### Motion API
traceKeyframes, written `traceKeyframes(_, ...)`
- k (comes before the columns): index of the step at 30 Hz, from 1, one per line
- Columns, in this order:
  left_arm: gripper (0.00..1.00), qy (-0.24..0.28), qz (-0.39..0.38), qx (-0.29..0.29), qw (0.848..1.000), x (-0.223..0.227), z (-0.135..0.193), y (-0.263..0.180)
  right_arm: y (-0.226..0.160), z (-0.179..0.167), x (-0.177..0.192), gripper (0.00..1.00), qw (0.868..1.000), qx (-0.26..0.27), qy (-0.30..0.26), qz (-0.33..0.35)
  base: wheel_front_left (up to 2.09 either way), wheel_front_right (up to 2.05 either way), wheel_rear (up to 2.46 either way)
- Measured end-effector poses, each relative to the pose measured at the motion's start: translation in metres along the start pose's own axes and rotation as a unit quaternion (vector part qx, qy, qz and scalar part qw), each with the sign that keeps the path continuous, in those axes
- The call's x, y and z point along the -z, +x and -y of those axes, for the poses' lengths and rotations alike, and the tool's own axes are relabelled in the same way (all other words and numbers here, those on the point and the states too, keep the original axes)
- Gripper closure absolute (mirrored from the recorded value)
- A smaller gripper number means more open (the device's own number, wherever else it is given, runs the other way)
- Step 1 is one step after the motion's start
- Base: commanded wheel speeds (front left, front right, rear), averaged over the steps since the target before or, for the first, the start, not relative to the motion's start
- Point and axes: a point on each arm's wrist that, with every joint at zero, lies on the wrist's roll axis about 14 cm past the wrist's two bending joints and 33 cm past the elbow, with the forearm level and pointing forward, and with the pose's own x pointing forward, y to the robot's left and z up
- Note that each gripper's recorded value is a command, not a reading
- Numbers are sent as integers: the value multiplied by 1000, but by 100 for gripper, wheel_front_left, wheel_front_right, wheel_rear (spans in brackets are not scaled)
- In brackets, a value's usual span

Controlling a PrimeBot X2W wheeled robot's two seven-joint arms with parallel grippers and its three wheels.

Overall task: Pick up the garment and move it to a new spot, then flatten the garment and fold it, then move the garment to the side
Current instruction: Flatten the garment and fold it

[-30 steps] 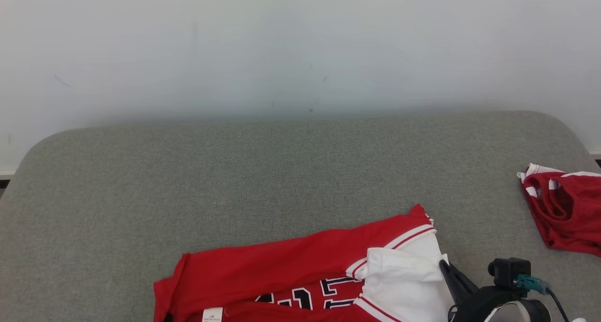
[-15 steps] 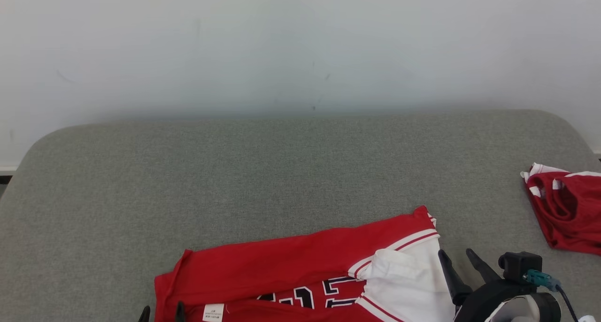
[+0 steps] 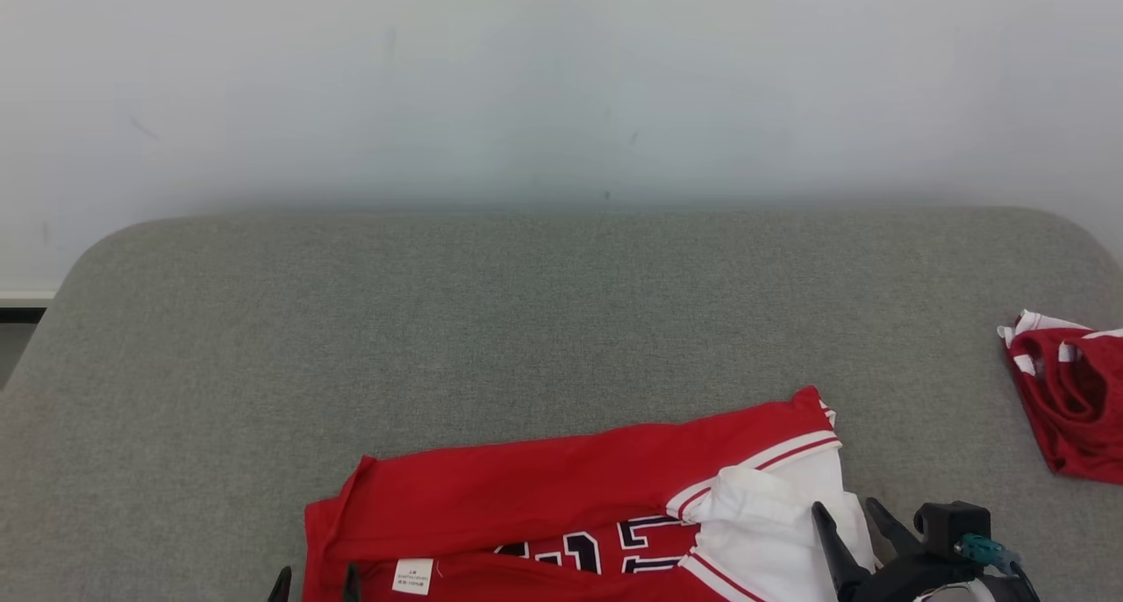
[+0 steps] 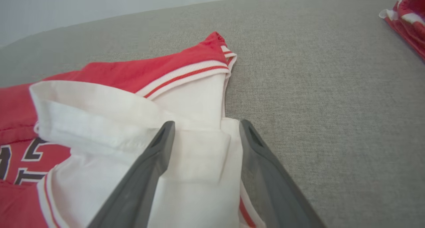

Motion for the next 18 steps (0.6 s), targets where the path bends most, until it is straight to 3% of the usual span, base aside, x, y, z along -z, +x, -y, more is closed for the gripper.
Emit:
traceKeyframes(7,0,0,-3,-7,1000,3,-6,-2,6,4,13,0,999,12,-15,-28,0,0,0)
traceKeyframes(15,0,2,-7,-19,1000,5,-14,-5,16,-11,31,0,998,6,9,-68,0,0,0)
traceKeyframes(16,0,3,-7,-19,1000,6,-15,-6,16,-11,34,11,997,7,13,-74,0,0,0)
traceKeyframes(17,0,3,-6,-20,1000,5,-15,-6,16,-11,36,32,997,8,12,-78,0,0,0)
traceKeyframes(18,0,2,-6,-21,1000,5,-16,-6,17,-10,36,46,997,10,17,-79,0,0,0)
